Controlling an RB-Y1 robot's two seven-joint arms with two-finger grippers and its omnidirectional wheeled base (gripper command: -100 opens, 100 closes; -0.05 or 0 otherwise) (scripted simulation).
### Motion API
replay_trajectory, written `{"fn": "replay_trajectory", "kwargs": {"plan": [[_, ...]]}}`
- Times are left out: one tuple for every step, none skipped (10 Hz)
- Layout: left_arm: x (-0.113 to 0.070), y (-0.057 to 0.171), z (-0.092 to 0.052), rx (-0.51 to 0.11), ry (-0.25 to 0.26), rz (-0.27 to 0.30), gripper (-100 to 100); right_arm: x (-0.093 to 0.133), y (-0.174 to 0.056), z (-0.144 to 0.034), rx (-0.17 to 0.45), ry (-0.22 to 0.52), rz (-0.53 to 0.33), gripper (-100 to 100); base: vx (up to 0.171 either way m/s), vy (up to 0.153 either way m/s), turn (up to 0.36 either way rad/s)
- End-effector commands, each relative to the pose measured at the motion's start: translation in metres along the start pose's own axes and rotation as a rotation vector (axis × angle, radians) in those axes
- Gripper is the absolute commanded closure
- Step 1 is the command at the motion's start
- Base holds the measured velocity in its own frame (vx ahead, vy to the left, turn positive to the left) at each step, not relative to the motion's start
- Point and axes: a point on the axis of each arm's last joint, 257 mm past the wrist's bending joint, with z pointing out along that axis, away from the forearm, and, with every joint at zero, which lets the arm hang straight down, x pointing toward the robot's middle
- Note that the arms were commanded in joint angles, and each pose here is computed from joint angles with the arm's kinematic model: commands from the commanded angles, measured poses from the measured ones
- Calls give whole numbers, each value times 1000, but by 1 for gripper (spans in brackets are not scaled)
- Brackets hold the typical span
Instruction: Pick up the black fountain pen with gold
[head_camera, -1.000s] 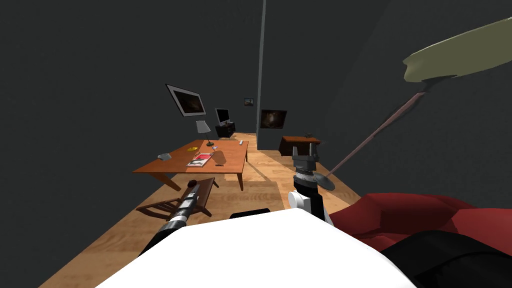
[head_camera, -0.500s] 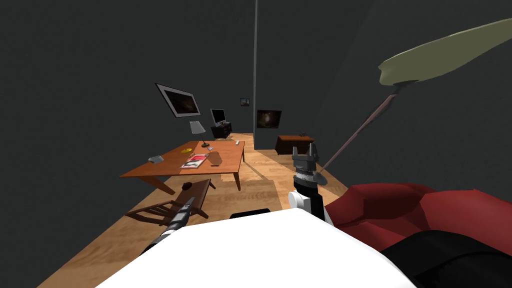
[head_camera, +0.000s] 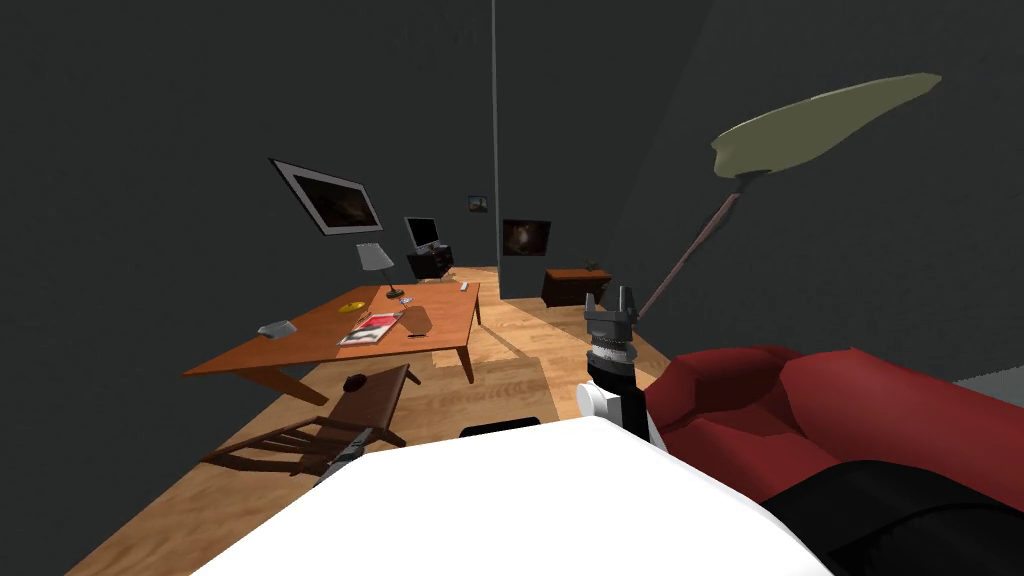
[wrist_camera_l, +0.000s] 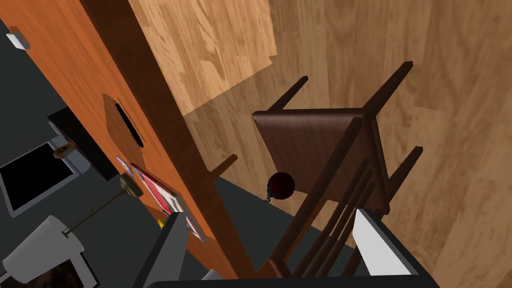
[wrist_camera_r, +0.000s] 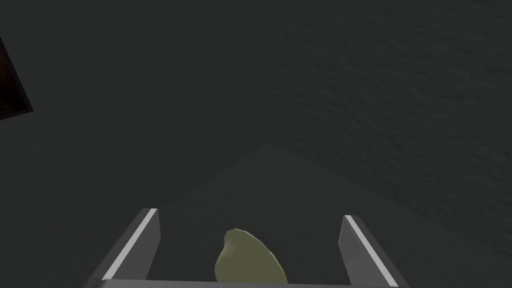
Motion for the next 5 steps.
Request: {"fn": "replay_trajectory", "kwargs": {"plan": [[-7,18,-4,-60,1,2,-100,0,0,0,0,0,0,0,-3,-46,-65],[-19,52,-8,-142,-5,4,-100,0,0,0,0,0,0,0,11,-53,-134],[-18,59,-9,-167,-1,3,-100,0,0,0,0,0,0,0,14,-43,-98],[-30,92,-16,-251,-7,2,-100,0,0,0,0,0,0,0,23,-48,-186],[-30,96,-17,-266,-4,2,-100,0,0,0,0,0,0,0,22,-34,-86]]}}
